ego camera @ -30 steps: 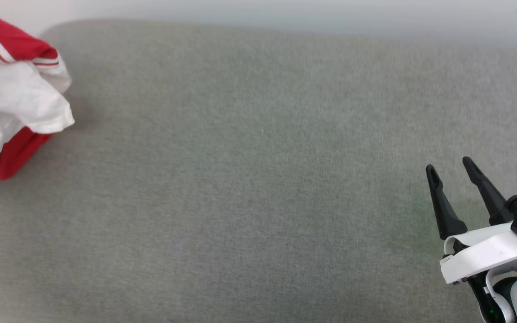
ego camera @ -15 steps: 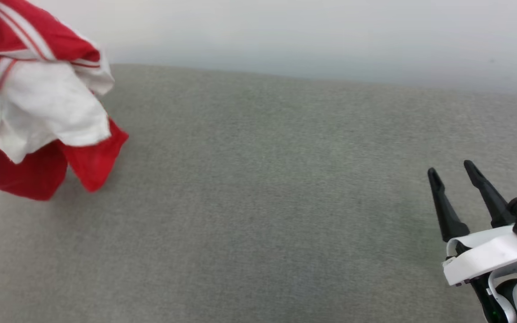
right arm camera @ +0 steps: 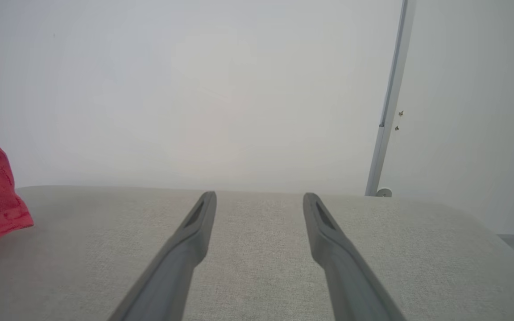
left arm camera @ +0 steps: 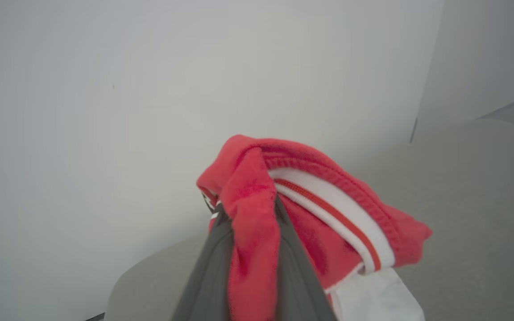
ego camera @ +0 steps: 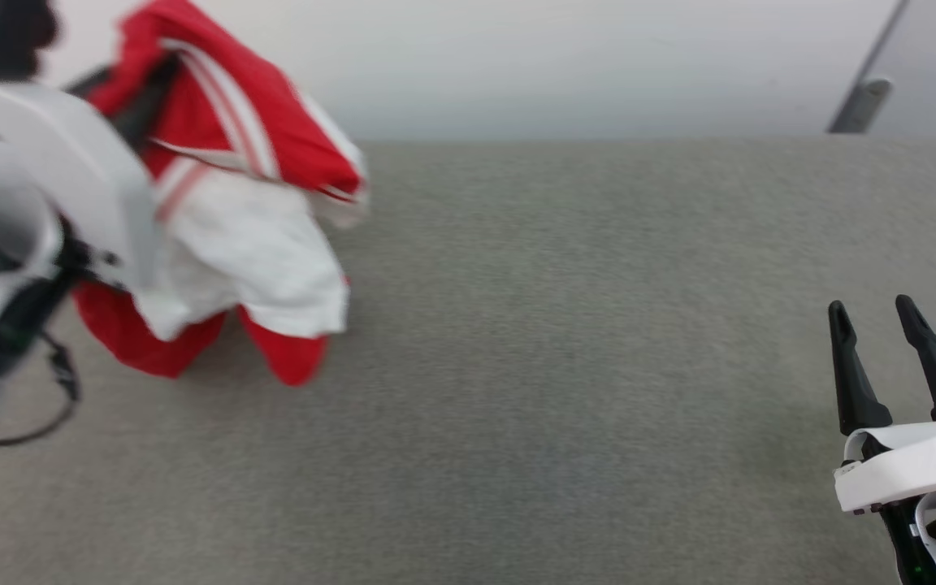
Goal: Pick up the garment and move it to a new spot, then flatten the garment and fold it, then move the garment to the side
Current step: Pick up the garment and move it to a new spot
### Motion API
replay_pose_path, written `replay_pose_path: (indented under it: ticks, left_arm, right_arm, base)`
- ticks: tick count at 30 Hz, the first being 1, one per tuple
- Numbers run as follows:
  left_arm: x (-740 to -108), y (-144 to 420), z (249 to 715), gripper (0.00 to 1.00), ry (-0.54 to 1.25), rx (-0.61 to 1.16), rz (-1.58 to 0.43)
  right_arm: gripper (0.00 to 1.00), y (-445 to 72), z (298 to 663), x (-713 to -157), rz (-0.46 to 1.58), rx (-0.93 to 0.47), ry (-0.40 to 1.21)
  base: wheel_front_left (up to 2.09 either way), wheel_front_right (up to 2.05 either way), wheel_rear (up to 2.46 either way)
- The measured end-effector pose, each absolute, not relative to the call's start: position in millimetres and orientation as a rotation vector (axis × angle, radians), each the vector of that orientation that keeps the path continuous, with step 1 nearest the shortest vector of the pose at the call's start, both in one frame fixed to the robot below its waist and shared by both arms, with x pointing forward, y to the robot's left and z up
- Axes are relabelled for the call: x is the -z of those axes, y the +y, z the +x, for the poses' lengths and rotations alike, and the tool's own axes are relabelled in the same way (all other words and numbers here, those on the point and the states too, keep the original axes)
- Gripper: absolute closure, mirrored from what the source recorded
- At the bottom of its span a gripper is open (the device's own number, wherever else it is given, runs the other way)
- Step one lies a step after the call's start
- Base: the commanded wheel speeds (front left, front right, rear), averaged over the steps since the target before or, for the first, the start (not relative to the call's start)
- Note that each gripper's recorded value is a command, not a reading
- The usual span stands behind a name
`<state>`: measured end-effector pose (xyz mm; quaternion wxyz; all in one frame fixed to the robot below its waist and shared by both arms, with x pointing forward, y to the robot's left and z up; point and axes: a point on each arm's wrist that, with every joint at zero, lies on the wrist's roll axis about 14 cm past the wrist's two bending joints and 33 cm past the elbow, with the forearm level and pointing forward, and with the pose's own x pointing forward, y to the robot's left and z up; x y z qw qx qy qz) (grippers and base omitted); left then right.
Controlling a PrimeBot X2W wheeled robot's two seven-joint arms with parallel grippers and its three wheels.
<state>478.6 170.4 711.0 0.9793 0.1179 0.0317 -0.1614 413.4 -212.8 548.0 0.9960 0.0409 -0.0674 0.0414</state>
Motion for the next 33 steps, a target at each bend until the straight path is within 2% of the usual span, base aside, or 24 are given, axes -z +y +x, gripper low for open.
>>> replay_pose_path:
  ticks: [8,14,25,33]
  left_arm:
    - [-665,92,488,1.00,0.165,0.527,0.243]
    - [-583,52,490,1.00,0.373,0.638,0.230]
    - [-436,33,473,1.00,0.775,0.709,0.232]
    - [-390,34,471,1.00,0.906,0.692,0.207]
  right_arm:
    - [0.00,-249,398,-530,0.101,0.046,-0.109]
    - [0.00,-259,393,-513,0.125,0.103,-0.078]
    - [0.00,-266,386,-481,0.152,0.159,-0.001]
    - [0.00,-269,389,-474,0.154,0.170,0.017]
  base:
    - [0.00,0.00,0.00]
    - [0.00,0.00,0.00]
    - [0.00,0.00,0.00]
    - [0.00,0.00,0.00]
